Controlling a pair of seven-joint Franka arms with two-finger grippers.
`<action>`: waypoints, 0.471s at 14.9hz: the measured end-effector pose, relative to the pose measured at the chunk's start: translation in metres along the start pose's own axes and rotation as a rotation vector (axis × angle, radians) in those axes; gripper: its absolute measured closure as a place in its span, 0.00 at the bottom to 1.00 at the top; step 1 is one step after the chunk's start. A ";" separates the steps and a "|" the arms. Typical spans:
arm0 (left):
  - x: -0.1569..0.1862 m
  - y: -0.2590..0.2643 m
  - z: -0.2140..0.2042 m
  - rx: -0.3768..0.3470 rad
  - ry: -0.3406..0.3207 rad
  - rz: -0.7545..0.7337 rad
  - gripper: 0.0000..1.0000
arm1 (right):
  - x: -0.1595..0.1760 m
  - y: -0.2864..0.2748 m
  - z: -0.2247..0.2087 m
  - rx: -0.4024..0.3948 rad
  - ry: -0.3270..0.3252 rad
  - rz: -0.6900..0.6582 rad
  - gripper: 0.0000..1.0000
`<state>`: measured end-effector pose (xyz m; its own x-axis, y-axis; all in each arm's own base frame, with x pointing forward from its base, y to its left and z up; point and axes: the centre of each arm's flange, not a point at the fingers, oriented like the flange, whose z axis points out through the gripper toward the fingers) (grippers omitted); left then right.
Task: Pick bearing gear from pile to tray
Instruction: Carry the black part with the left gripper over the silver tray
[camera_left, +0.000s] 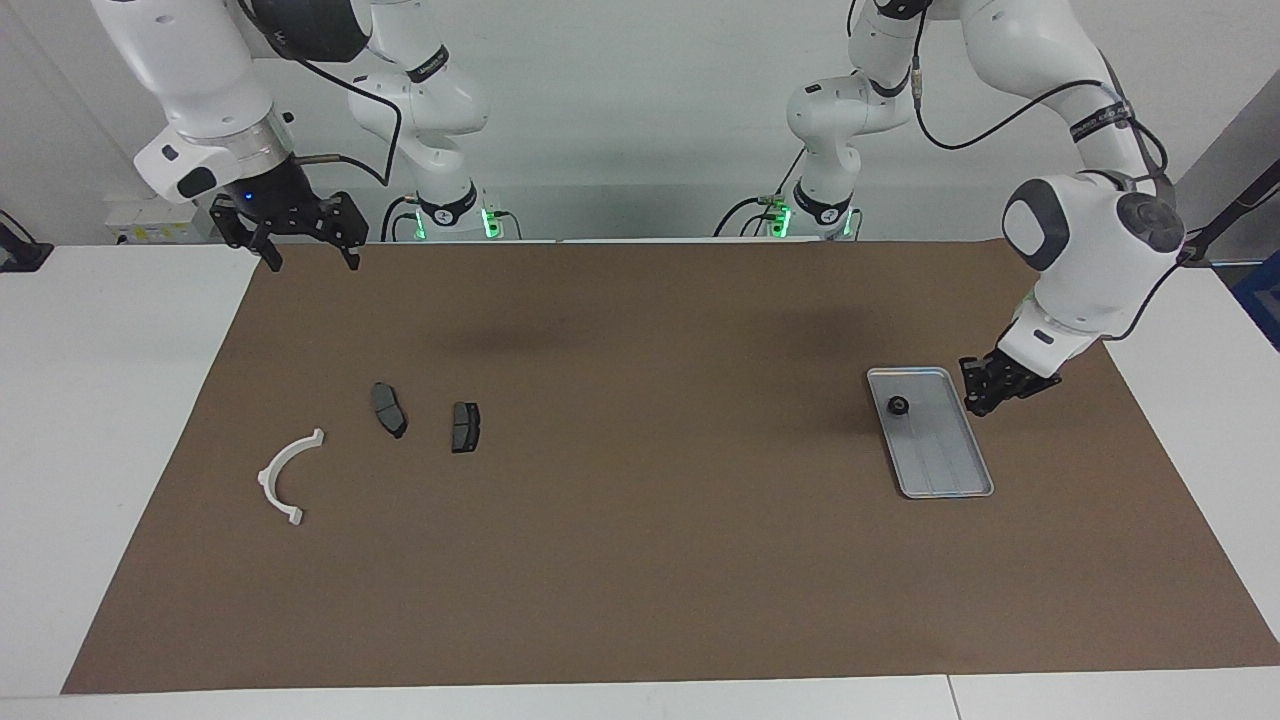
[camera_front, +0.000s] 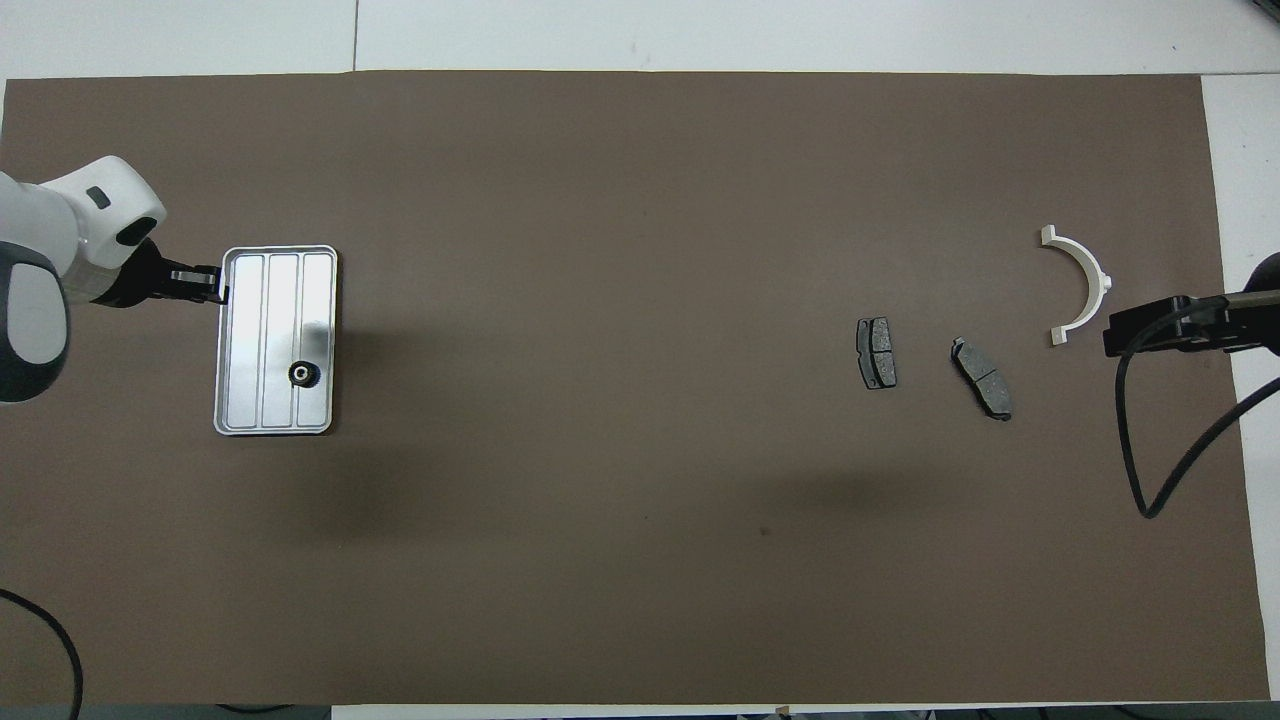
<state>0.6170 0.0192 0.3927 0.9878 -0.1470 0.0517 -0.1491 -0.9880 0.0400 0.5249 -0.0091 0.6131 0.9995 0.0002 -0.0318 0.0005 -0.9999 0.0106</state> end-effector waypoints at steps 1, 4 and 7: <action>0.001 0.003 0.017 -0.002 0.006 0.005 0.77 | 0.000 0.000 0.000 0.000 0.000 0.000 0.00; -0.002 0.007 0.050 -0.005 0.020 0.011 0.77 | 0.000 0.000 0.000 0.000 0.000 0.000 0.00; -0.006 0.013 0.061 -0.005 0.025 0.017 0.77 | 0.000 0.000 0.000 0.000 0.001 0.000 0.00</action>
<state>0.6114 0.0040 0.3318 0.9837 -0.1626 0.0769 -0.1663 -0.9851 0.0435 0.5247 -0.0091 0.6135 0.9995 0.0001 -0.0311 0.0005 -0.9999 0.0106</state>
